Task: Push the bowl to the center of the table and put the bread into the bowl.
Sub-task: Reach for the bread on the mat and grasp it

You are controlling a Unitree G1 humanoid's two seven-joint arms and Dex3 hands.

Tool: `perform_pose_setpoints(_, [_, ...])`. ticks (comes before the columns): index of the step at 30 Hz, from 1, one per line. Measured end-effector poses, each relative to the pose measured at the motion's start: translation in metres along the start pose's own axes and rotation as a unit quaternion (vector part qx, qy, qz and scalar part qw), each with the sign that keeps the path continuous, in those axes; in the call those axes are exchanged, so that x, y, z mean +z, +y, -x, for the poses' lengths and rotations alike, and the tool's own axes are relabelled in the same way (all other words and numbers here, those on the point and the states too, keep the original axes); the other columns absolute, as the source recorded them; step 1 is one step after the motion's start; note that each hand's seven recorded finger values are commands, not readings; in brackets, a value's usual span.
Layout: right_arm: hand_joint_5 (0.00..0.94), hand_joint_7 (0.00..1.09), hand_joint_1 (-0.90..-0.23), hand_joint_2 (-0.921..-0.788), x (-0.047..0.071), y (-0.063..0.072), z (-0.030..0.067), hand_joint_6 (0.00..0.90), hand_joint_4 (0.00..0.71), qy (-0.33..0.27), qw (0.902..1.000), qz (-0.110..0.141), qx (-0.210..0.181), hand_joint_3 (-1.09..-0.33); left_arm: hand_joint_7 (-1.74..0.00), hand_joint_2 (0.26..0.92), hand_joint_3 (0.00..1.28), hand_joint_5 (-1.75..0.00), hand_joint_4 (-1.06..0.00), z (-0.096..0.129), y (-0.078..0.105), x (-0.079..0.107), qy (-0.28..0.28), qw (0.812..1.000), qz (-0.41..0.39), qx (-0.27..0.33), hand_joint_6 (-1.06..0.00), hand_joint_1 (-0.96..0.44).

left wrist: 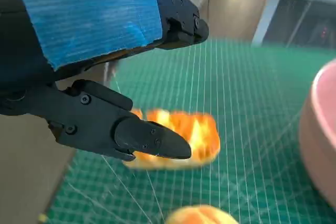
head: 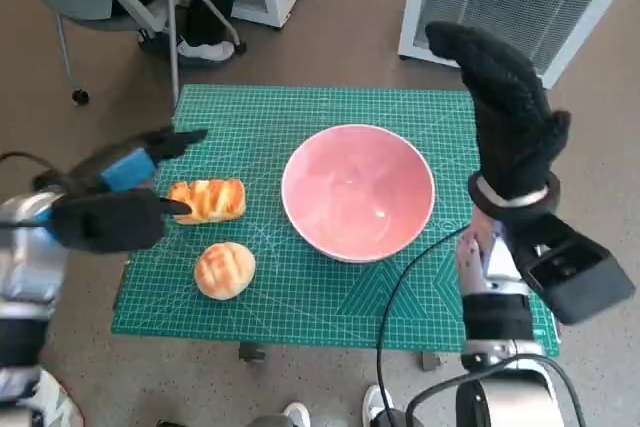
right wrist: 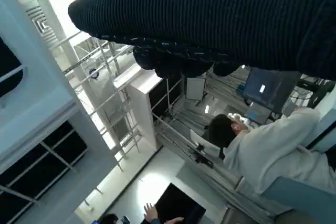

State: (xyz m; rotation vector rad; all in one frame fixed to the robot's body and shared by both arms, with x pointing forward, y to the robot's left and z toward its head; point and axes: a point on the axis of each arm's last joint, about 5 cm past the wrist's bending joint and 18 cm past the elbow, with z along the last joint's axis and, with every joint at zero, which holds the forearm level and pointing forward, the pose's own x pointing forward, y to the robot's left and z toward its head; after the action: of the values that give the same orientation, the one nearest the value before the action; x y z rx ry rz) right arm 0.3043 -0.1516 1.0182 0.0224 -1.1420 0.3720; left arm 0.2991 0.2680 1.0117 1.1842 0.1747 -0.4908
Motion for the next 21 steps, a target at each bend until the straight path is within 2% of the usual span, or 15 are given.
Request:
perform_pose_setpoints(10, [0.014, 0.68, -0.594, -0.921, 0.001, 0.001, -0.0004, -0.001, 0.238, 0.003, 1.0000, -0.003, -0.004, -0.827, -0.01, 0.825, 0.00, -0.01, -0.21, -0.033, -0.016, 0.007, 0.047, 0.997, 0.012, -0.067, -0.34, -0.30])
perform_pose_setpoints(16, [0.015, 0.68, -0.579, -0.921, 0.001, 0.001, 0.0016, -0.001, 0.236, 0.006, 1.0000, -0.003, -0.006, -0.833, -0.04, 0.836, 0.00, -0.02, -0.38, -0.045, -0.025, 0.005, 0.082, 0.993, 0.001, -0.083, -0.44, -0.25])
perform_pose_setpoints(21, [0.016, 0.66, -0.575, -0.921, 0.001, 0.001, 0.0042, -0.001, 0.235, 0.010, 0.9999, -0.002, -0.009, -0.837, -0.08, 0.859, 0.01, -0.07, -0.57, -0.050, -0.026, 0.006, 0.096, 0.992, -0.008, -0.082, -0.56, -0.20])
